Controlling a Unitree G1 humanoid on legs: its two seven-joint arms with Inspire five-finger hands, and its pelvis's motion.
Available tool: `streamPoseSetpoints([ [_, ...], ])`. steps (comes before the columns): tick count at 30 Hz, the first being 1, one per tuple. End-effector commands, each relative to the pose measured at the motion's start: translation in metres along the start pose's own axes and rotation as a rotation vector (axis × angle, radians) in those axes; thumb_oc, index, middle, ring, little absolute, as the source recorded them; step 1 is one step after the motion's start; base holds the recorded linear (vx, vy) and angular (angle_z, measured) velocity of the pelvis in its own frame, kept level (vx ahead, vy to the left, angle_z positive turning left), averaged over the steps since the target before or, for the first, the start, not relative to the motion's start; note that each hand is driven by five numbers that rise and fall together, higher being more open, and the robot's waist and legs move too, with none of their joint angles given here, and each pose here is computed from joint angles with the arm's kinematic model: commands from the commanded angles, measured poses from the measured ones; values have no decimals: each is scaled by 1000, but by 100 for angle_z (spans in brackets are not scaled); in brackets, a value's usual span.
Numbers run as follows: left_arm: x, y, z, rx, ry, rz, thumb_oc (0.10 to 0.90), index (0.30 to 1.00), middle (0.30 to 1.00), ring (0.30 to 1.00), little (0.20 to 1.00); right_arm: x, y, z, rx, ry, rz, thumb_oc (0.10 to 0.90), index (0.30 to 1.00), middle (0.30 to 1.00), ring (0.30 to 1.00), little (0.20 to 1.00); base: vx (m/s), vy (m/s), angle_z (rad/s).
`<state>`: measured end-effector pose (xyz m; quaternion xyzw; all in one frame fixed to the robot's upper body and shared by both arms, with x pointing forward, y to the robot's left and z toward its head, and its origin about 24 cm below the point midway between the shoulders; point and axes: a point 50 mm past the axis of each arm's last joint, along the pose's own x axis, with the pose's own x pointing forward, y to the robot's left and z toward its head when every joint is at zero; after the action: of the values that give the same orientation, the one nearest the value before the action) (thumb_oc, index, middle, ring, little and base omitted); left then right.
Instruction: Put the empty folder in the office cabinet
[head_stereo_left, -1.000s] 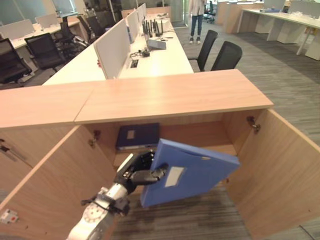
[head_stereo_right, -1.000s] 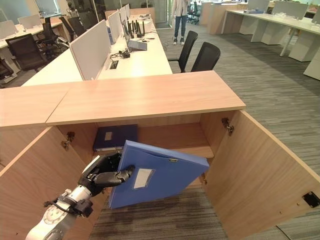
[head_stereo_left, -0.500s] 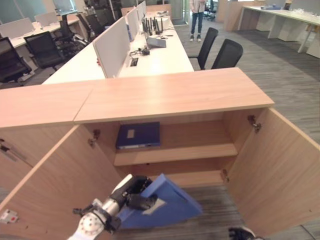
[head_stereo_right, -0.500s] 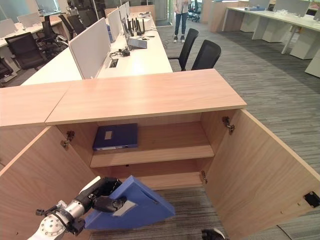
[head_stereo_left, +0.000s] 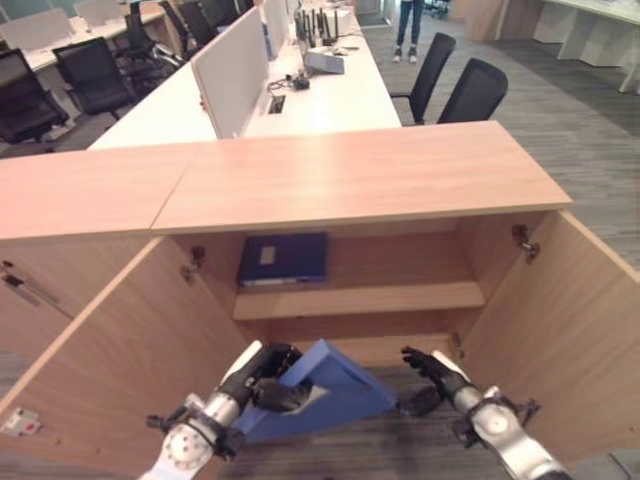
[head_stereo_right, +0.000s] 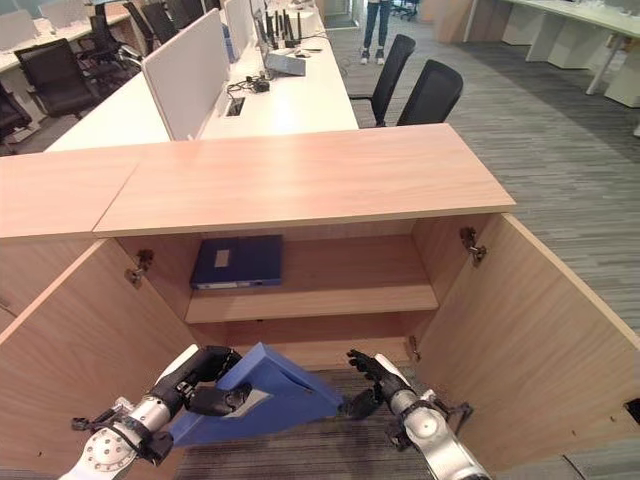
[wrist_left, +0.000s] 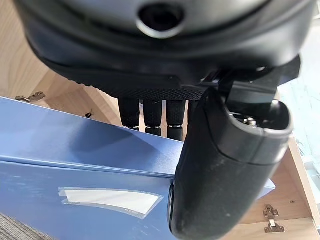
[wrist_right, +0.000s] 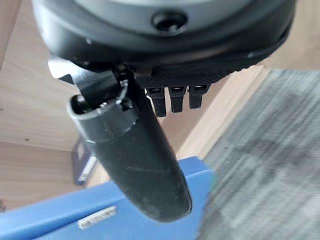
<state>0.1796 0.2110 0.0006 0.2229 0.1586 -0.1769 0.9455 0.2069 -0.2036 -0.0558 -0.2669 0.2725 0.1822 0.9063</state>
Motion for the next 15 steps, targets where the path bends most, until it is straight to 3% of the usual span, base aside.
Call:
streamPoseSetpoints([
  [1, 10, 24, 59, 102, -315, 78, 400, 300, 300, 300, 300, 10, -17, 58, -98, -245, -34, 800, 900, 900, 900, 900, 0, 0, 0],
  [15, 13, 34, 74, 211, -369, 104, 400, 300, 300, 300, 300, 12, -17, 93, -277, -366, 11, 800, 900, 900, 900, 900, 0, 0, 0],
])
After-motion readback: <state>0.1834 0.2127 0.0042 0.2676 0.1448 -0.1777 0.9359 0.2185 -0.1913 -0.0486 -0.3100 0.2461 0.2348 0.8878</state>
